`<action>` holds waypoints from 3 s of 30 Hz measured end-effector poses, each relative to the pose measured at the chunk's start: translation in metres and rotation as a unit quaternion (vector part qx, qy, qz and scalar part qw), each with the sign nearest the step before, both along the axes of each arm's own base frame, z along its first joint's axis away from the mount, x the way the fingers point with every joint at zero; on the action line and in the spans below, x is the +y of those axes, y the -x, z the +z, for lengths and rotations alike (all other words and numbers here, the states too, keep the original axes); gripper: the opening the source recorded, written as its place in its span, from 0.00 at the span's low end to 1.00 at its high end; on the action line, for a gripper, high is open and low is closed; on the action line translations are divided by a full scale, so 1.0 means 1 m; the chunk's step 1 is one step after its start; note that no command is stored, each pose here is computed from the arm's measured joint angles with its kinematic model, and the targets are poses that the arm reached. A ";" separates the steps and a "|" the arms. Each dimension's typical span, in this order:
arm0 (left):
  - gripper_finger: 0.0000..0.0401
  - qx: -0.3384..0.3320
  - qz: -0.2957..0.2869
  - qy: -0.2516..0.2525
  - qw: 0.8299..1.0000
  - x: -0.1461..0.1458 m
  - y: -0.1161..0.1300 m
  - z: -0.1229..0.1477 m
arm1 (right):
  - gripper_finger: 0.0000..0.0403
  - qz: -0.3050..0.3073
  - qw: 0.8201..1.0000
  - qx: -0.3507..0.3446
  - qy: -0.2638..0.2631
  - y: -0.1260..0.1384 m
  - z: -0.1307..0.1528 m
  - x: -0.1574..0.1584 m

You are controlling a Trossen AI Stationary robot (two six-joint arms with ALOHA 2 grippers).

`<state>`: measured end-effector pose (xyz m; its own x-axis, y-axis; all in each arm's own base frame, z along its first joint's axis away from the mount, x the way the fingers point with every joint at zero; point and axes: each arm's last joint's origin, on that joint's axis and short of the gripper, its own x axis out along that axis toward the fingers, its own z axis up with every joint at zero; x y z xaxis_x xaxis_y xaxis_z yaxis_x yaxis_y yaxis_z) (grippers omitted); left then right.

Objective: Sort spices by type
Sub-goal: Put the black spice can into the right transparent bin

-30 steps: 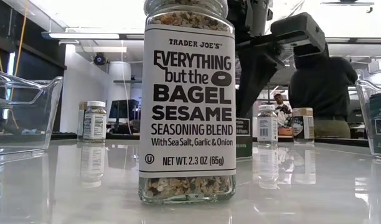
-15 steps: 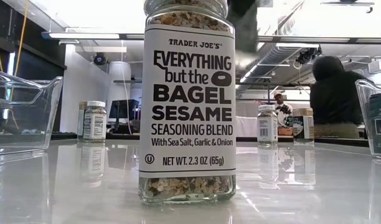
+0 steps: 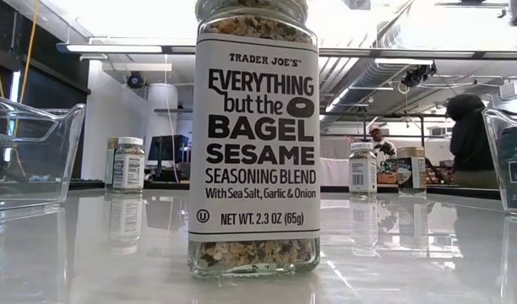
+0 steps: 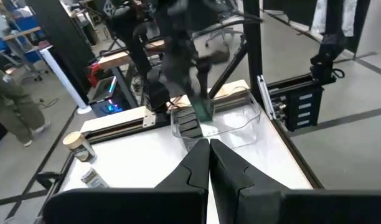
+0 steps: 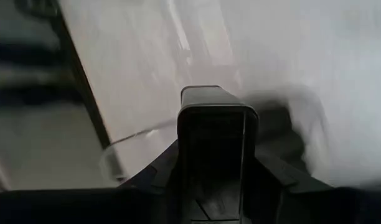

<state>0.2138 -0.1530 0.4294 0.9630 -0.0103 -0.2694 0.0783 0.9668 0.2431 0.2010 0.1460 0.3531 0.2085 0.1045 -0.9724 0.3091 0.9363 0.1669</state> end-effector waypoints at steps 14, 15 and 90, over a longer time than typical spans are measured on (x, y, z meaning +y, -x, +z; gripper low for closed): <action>0.00 0.007 -0.006 0.006 1.000 0.014 -0.011 0.000 | 0.32 -0.349 0.927 0.133 -0.036 0.083 -0.066 0.031; 0.00 0.008 -0.004 0.006 1.000 0.015 -0.011 0.000 | 0.32 -0.361 0.922 0.134 -0.039 0.083 -0.071 0.032; 0.00 0.034 0.022 0.013 0.999 0.024 -0.014 -0.006 | 0.06 -0.413 0.903 0.118 -0.032 0.071 -0.110 0.015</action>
<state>0.2277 -0.1290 0.4238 0.9421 0.0241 -0.3345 0.0509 0.9756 0.2135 0.1304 0.1606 0.2435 0.0290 0.0661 -0.9974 0.9310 0.3614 0.0510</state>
